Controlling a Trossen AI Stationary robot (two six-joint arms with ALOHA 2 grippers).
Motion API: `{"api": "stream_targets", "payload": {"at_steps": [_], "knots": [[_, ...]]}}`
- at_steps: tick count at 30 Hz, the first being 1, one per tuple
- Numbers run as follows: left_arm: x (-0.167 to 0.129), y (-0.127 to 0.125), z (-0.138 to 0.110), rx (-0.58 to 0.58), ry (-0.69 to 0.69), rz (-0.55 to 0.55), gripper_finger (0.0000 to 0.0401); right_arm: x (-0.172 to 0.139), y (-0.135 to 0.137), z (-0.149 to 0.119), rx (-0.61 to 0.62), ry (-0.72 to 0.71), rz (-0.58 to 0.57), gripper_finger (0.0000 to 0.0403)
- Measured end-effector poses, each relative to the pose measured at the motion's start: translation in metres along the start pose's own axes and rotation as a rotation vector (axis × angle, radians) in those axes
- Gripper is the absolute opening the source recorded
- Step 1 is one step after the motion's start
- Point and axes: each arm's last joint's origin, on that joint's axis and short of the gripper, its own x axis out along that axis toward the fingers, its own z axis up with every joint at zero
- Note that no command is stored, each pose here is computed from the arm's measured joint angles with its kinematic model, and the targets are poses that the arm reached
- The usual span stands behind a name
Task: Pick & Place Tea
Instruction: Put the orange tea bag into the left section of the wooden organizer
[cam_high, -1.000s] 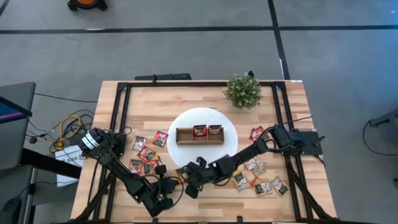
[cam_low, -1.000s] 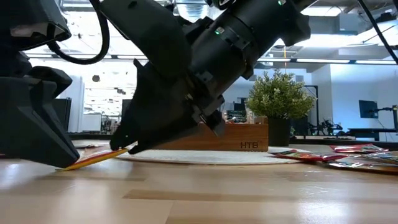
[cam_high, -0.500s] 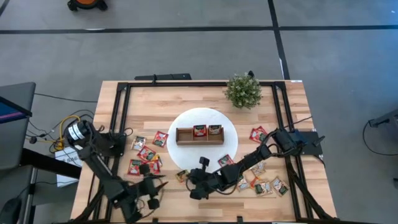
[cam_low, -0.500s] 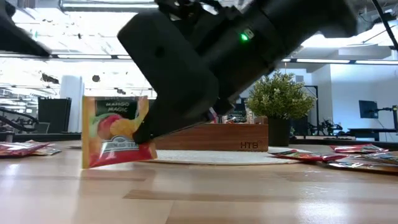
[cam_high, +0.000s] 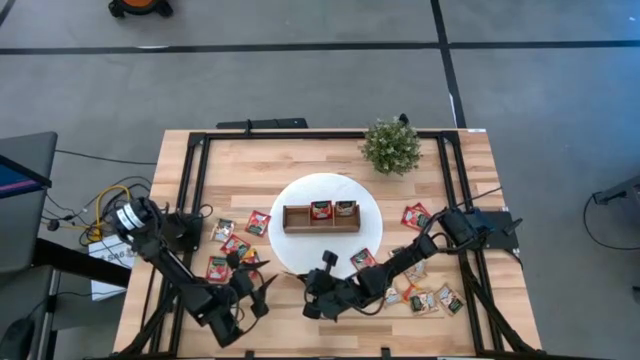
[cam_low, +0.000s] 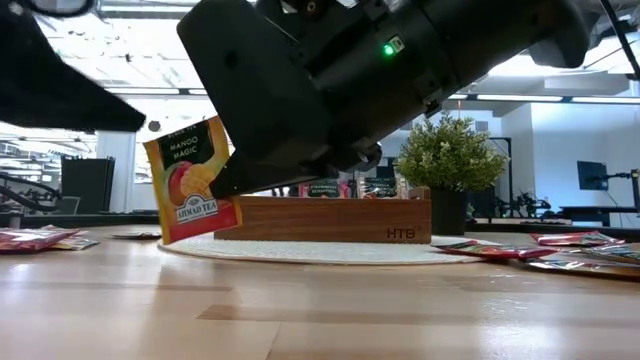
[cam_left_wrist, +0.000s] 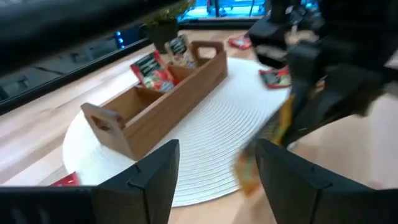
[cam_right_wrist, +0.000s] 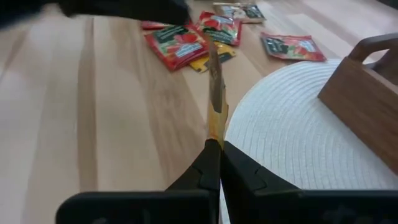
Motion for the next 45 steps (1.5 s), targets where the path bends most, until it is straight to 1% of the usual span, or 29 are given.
{"api": "stream_targets", "payload": {"at_steps": [7,10,14,18,24,28,31,33,35,36,40,43,45], "knots": [[0.003,0.009,-0.013,0.013,0.065,-0.014,0.0203,-0.002,0.003,0.002,-0.013,-0.019,0.016,0.0],[0.005,0.009,-0.018,0.022,0.062,-0.041,0.0195,-0.002,0.003,0.002,-0.012,-0.02,0.018,0.0],[0.008,0.006,-0.022,0.067,0.044,-0.1,0.0177,-0.002,0.004,0.003,-0.022,-0.027,0.025,0.0],[0.01,0.001,-0.021,0.105,0.021,-0.175,0.0156,-0.002,0.004,0.003,-0.031,-0.026,0.03,0.0],[0.018,-0.002,-0.014,0.129,0.007,-0.19,0.0129,-0.002,0.004,0.003,-0.031,-0.02,0.052,0.0],[0.018,-0.005,-0.012,0.121,0.024,-0.244,0.0095,-0.002,0.004,0.003,-0.046,-0.021,0.052,0.0],[0.018,-0.006,-0.011,0.113,0.026,-0.263,0.0057,-0.001,0.004,0.002,-0.023,-0.01,0.06,0.0],[0.018,-0.007,-0.01,0.107,0.025,-0.265,0.003,0.0,0.002,0.0,-0.02,0.026,0.077,0.0005],[0.018,-0.007,-0.01,0.107,0.026,-0.267,0.0009,-0.001,-0.004,0.004,-0.045,0.098,0.108,0.0022],[0.018,-0.007,-0.01,0.106,0.026,-0.268,0.0005,-0.002,-0.006,0.009,-0.048,0.128,0.123,0.0036],[0.018,-0.007,-0.01,0.107,0.039,-0.29,0.0002,-0.012,-0.018,0.035,-0.08,0.207,0.168,0.0111],[0.019,-0.008,-0.01,0.1,0.053,-0.311,0.0001,-0.017,-0.023,0.047,-0.162,0.224,0.199,0.0167],[0.02,-0.009,-0.009,0.09,0.061,-0.326,0.0,-0.02,-0.02,0.059,-0.195,0.193,0.246,0.0193]]}}
